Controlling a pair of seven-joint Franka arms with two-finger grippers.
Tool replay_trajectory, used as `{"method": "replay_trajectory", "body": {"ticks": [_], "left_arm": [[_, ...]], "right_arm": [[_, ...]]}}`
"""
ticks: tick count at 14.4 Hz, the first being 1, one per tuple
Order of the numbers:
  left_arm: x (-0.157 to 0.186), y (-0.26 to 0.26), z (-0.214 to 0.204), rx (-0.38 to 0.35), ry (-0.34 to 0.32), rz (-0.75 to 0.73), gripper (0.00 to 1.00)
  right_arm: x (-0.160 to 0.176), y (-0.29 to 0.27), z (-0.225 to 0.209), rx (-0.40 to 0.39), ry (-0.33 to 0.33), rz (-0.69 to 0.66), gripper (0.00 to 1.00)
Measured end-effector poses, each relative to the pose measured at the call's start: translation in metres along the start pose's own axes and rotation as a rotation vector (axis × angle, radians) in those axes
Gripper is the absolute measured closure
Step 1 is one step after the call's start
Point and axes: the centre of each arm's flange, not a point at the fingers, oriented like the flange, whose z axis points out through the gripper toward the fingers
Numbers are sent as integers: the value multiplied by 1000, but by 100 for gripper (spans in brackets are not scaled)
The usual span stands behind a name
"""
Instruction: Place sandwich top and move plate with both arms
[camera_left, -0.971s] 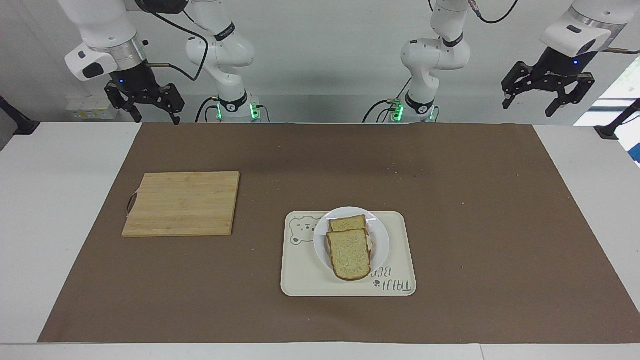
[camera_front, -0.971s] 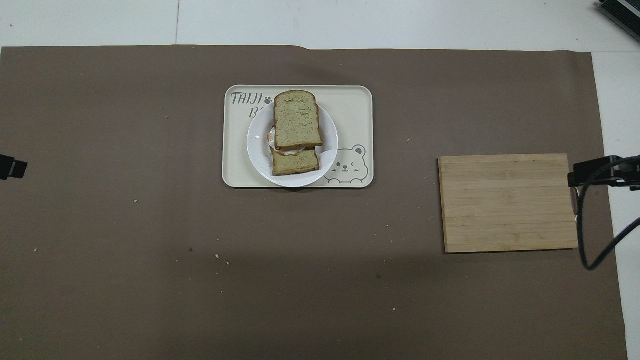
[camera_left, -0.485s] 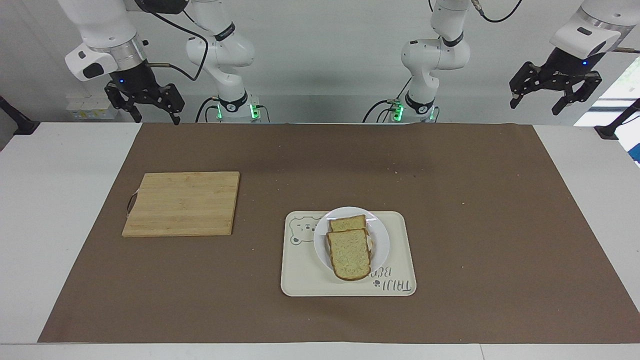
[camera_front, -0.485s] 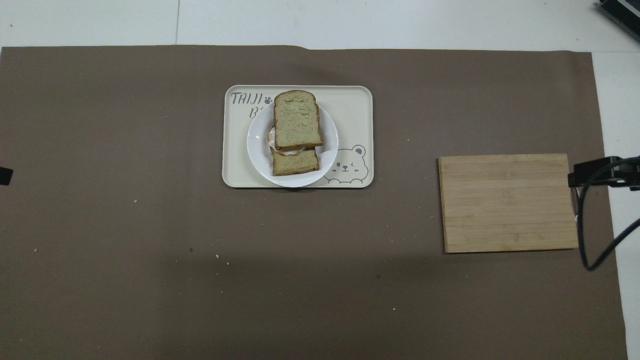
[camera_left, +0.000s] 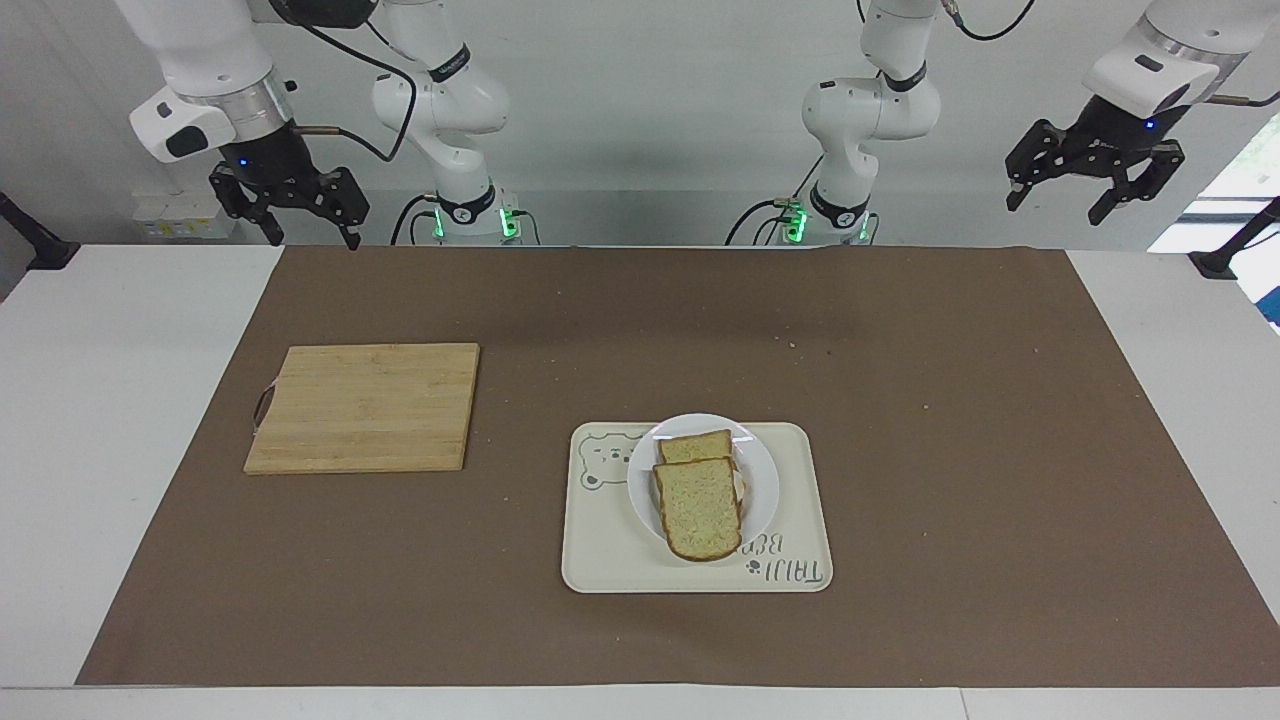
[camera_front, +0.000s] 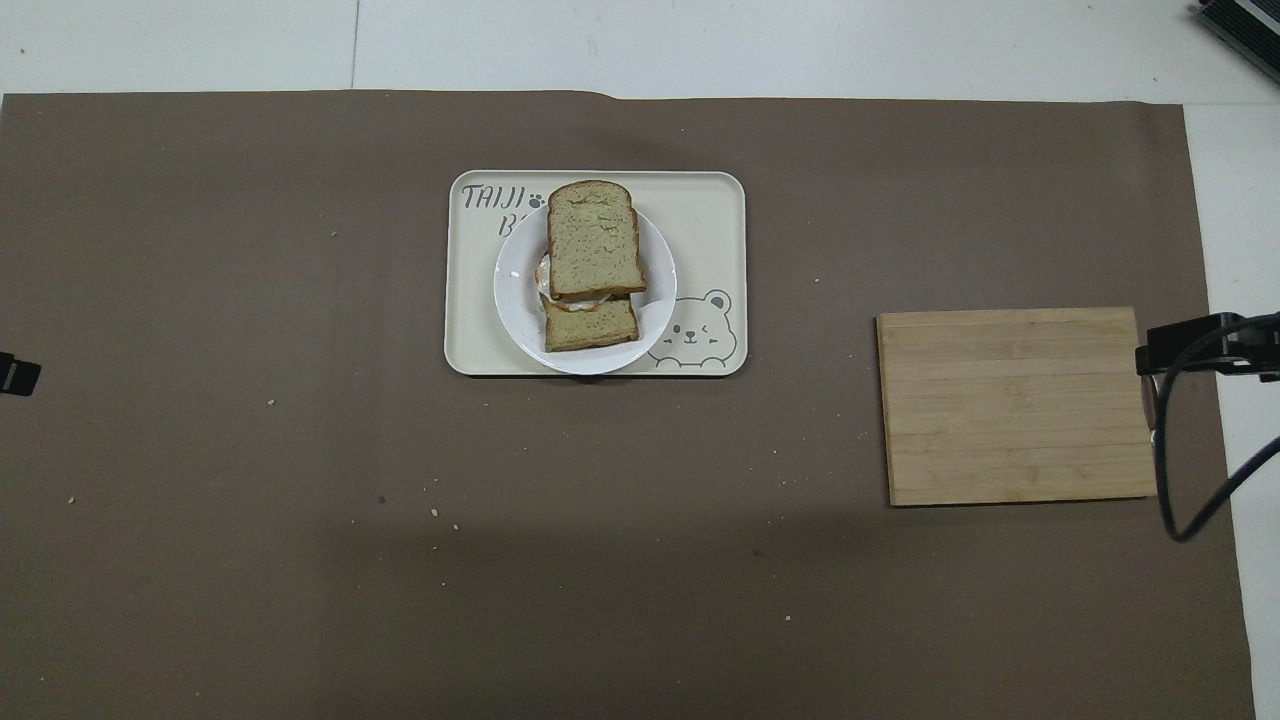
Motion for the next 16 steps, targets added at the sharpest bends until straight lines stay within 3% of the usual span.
{"method": "replay_trajectory", "body": {"ticks": [8,16], "left_arm": [[0,1,0,1,-2,1,0],[1,52,9,-5,-50,57,0]], "right_arm": [[0,6,1,1,-6,3,0],[-1,10,1,1,-9,-2,0]]}}
